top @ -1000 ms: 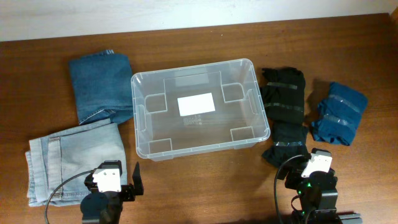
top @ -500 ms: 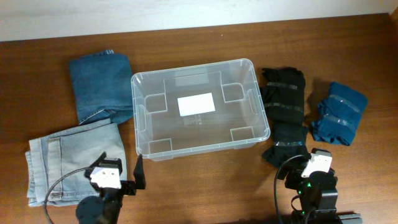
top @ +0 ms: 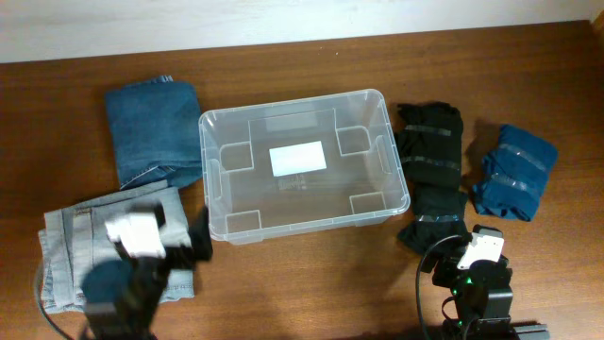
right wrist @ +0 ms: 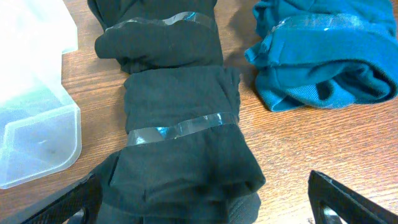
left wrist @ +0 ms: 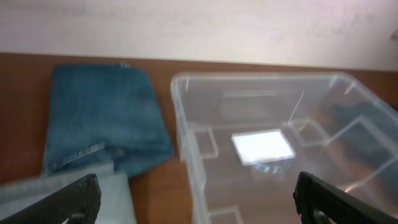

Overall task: Pack container
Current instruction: 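Move the left gripper over the dark-blue denim and grasp its edge, then lift the dark-blue denim with the left gripper and carry it into the container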

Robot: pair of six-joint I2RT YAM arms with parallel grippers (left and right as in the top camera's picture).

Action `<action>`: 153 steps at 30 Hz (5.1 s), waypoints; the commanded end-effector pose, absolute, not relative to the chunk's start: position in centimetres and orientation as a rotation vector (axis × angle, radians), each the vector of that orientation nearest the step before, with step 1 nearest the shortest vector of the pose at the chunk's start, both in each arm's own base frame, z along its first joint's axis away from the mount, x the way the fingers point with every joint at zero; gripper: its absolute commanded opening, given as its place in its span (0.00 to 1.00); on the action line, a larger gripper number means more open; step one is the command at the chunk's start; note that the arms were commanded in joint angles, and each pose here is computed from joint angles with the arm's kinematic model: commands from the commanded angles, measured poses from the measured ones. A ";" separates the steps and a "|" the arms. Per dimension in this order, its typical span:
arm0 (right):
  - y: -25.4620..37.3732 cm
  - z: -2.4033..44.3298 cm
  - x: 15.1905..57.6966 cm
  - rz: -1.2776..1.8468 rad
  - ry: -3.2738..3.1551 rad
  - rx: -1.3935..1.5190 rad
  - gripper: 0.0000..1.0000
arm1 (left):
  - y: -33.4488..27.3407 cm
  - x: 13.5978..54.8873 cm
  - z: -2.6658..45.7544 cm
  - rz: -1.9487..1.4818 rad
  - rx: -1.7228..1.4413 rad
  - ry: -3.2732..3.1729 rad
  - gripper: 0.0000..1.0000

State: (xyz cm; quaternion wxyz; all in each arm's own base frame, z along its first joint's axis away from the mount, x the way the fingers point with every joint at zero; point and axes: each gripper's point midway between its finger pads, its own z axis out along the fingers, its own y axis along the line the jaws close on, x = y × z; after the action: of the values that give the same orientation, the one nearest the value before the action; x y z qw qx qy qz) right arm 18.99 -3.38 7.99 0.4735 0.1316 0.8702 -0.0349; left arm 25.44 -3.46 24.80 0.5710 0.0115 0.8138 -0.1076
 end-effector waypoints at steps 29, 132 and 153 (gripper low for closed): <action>-3.3 7.8 19.0 -0.089 2.130 0.311 0.99 | 16.7 41.7 17.4 -0.411 -0.645 2.388 0.99; -3.3 7.8 19.0 -0.089 2.130 0.311 0.98 | -22.8 37.1 33.1 -0.647 0.186 2.464 0.00; -3.3 7.8 19.0 -0.089 2.130 0.311 0.98 | -32.7 37.6 21.4 -0.657 -0.390 2.627 0.00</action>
State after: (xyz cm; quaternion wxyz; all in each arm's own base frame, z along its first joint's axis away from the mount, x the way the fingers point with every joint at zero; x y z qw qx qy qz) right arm 18.97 -3.39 7.97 0.4730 0.1319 0.8704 -0.0352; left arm 38.05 -31.64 22.70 0.2143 -0.1040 0.9416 -0.2380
